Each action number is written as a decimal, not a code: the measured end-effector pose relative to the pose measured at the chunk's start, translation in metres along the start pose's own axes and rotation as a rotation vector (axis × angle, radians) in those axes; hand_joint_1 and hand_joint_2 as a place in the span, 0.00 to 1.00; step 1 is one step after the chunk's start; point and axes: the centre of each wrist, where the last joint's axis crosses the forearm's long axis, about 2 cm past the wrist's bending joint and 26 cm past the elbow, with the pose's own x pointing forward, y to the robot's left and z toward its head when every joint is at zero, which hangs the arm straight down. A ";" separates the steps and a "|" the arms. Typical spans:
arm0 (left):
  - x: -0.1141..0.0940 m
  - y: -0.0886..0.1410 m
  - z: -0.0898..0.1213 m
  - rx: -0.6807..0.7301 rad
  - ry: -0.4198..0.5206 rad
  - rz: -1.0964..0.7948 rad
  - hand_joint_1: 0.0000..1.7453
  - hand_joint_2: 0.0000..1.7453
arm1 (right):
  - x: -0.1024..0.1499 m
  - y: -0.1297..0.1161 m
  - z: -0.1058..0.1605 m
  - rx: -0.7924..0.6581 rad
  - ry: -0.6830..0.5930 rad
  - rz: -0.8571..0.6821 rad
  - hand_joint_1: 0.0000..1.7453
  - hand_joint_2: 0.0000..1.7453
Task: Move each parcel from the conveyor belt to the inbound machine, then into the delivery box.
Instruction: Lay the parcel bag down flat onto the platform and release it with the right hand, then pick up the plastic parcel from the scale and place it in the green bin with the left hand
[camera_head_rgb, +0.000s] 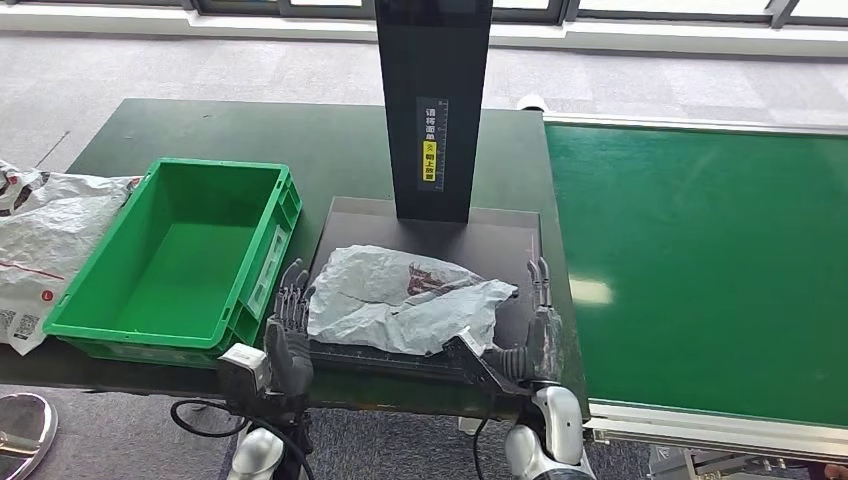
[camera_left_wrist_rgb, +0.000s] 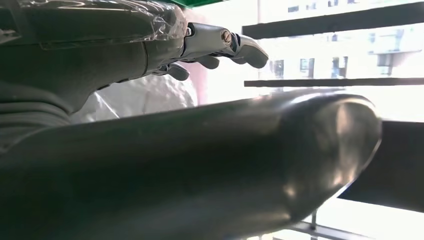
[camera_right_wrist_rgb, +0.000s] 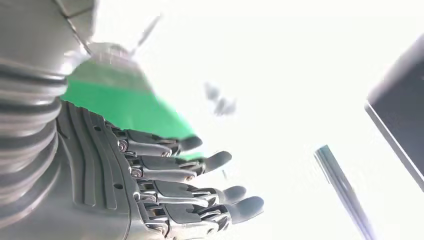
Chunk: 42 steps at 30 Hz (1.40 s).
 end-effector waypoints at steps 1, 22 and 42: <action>0.000 0.000 0.000 0.012 0.018 -0.012 0.00 0.00 | 0.004 -0.004 0.002 -0.023 -0.019 0.029 0.00 1.00; 0.015 0.006 -0.005 0.099 -0.003 -0.119 0.00 0.00 | -0.001 -0.094 0.015 -0.387 0.015 0.346 0.00 1.00; 0.011 -0.002 -0.004 -0.048 -0.008 -0.248 0.00 0.00 | 0.000 -0.075 0.004 -0.255 0.045 0.406 0.00 1.00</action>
